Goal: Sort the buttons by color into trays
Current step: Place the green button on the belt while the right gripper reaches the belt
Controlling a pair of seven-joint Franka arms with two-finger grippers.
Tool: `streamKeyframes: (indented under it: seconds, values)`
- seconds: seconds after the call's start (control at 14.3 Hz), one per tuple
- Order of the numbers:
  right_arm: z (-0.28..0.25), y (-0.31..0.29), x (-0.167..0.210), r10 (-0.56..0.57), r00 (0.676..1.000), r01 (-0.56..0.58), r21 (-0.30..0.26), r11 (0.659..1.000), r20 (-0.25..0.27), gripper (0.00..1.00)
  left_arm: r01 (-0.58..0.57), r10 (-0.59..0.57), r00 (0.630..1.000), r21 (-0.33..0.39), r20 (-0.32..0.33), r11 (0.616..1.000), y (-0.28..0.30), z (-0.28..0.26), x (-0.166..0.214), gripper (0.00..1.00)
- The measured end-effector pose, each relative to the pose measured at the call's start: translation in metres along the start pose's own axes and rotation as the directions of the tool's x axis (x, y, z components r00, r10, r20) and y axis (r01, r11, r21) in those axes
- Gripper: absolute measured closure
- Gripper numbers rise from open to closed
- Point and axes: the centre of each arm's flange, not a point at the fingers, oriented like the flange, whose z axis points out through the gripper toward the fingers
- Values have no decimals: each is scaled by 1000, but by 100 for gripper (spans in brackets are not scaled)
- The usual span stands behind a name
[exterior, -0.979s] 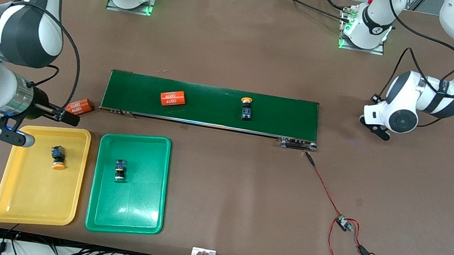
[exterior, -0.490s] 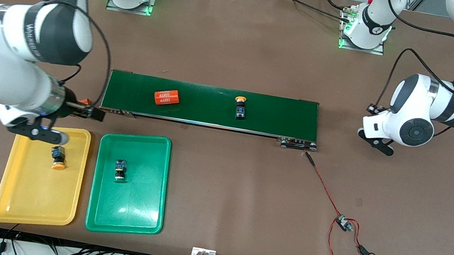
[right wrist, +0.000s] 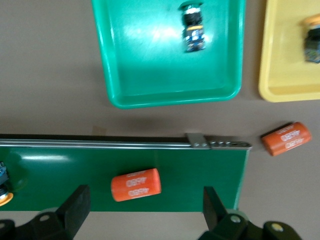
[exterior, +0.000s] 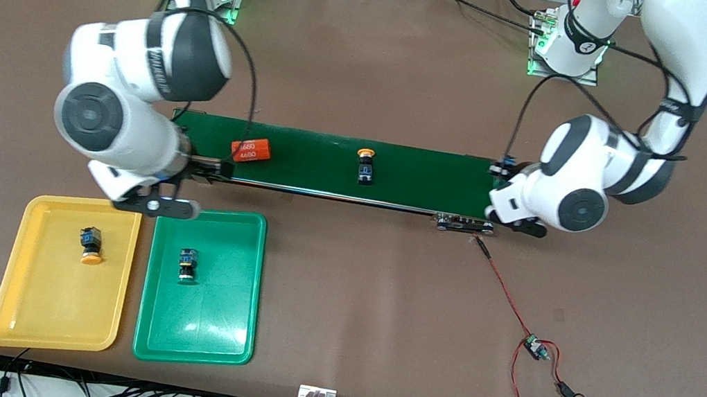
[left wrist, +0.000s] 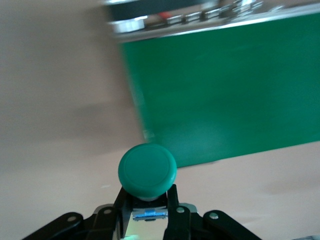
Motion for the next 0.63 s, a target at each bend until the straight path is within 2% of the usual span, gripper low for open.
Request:
streamKeyframes:
  seconds: [0.28,0.49,0.63]
  values:
    - [23,-66,-23,3,1000,-3,-37,999,9,0,33,-39,998,-127,-45,991,24,0,26,67]
    - [40,-98,-35,-46,998,48,-49,998,29,0,34,-41,998,-139,-46,990,28,8,32,65]
    - [54,-118,-41,-72,997,74,-55,996,34,0,30,-38,998,-142,-55,989,29,3,32,49]
